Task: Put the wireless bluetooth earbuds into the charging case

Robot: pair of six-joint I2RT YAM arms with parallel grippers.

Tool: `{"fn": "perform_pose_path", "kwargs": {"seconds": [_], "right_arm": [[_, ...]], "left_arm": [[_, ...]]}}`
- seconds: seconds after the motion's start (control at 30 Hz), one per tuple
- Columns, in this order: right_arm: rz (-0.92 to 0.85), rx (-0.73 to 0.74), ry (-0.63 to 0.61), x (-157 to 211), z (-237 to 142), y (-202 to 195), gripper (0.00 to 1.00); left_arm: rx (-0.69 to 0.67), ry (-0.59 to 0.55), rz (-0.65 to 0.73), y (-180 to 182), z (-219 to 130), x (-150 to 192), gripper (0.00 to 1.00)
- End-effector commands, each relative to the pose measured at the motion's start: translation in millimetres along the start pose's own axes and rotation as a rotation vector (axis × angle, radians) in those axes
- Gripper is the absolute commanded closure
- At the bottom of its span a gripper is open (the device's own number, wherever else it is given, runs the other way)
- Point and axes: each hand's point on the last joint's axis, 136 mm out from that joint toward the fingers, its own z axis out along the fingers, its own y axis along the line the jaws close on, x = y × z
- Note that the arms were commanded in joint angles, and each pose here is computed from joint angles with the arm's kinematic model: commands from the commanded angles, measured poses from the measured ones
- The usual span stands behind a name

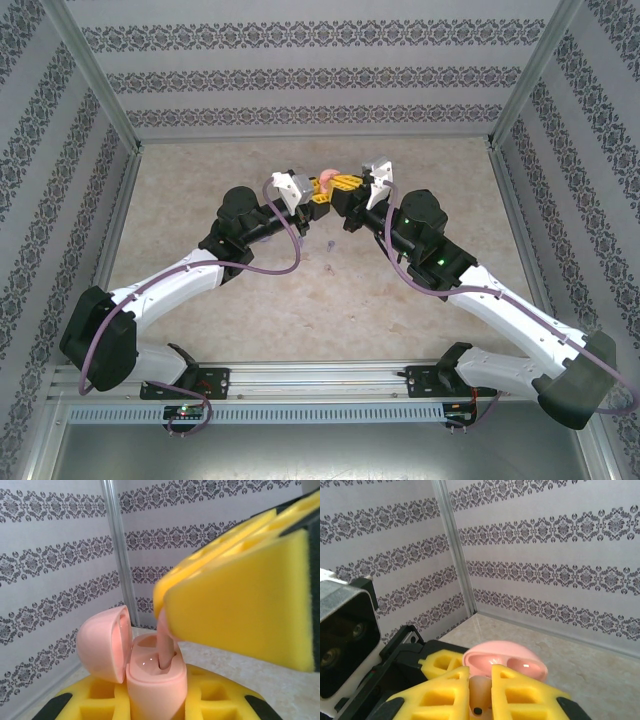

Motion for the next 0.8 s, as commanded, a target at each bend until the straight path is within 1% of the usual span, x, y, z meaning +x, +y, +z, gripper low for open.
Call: {"fn": "perform_pose_path", "kwargs": {"seconds": [0.0,0.1,0.27,0.77], "right_arm": [[0.033,0.015,0.104,30,2,-2,0.83],[0.034,0.015,0.107,29,3,-2,0.81],[0.039,0.014,0.108,27,5,-1,0.67],[0.084,-0.021,0.146,23,8,8,0.30]], "left_arm": [[-0.032,-0.176,0.056,3,-7,-57,1.00],[-0.030,-0.171,0.050,3,-6,-53,1.00],[-0.030,-0.167,0.046,3,-5,-51,1.00],[-0.054,-0.147,0.046,8,-3,-41,1.00]]}}
